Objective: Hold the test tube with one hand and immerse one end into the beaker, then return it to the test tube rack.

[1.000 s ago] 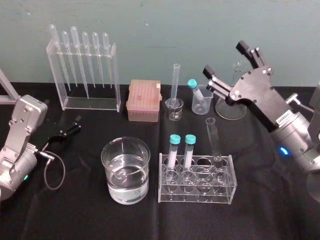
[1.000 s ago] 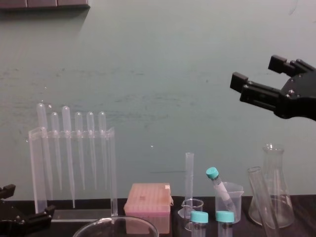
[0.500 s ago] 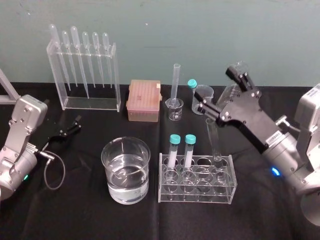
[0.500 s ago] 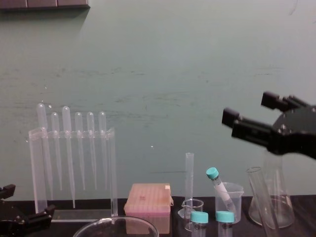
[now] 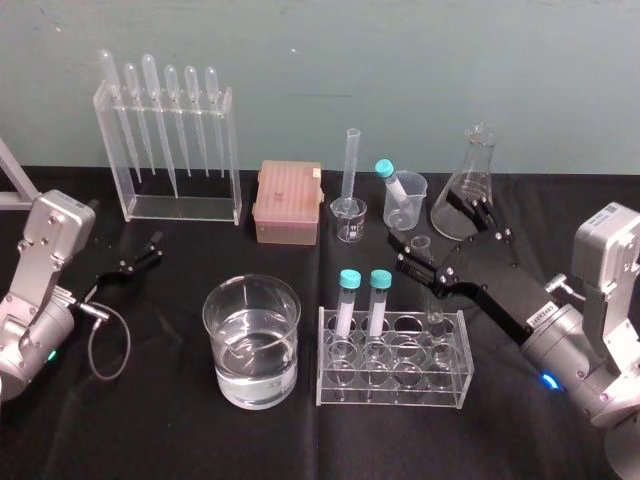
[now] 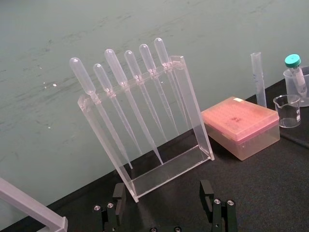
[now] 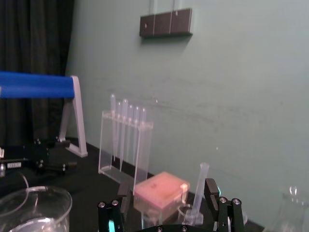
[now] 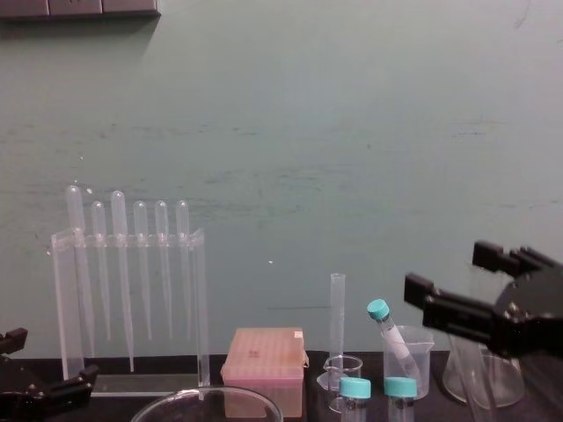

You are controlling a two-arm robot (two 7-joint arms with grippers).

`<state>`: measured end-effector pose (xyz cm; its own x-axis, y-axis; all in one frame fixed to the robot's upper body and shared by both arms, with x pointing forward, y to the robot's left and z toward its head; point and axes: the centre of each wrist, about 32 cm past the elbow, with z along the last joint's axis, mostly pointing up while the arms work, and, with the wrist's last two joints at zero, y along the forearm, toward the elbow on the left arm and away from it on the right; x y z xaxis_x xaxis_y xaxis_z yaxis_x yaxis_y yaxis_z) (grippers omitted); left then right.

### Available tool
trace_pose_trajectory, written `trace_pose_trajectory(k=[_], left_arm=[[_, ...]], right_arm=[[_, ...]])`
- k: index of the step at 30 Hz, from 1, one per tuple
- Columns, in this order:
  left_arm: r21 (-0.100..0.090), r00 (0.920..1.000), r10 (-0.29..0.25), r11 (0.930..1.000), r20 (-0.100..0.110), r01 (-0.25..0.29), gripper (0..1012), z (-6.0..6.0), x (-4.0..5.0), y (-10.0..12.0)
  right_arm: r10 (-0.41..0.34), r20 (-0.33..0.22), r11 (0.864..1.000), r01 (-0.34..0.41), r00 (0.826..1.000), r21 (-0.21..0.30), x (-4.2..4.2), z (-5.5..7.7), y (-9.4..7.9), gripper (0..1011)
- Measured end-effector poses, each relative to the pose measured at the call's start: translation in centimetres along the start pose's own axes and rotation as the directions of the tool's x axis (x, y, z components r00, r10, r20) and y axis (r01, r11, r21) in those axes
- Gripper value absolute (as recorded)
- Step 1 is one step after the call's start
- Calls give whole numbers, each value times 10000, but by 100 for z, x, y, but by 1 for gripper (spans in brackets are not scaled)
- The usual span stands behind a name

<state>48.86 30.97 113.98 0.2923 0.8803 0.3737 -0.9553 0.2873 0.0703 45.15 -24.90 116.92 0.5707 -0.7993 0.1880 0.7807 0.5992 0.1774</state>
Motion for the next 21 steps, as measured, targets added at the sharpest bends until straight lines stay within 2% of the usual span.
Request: trace_pose_trajectory(k=[9, 21], left_arm=[[0, 10000, 0, 10000, 0, 0, 1000, 0, 0, 0], [0, 10000, 0, 10000, 0, 0, 1000, 0, 0, 0]], right_arm=[[227, -446, 9983, -251, 9987, -532, 41, -146, -11, 1000], [471, -873, 9951, -543, 9951, -824, 65, -206, 1, 1000]])
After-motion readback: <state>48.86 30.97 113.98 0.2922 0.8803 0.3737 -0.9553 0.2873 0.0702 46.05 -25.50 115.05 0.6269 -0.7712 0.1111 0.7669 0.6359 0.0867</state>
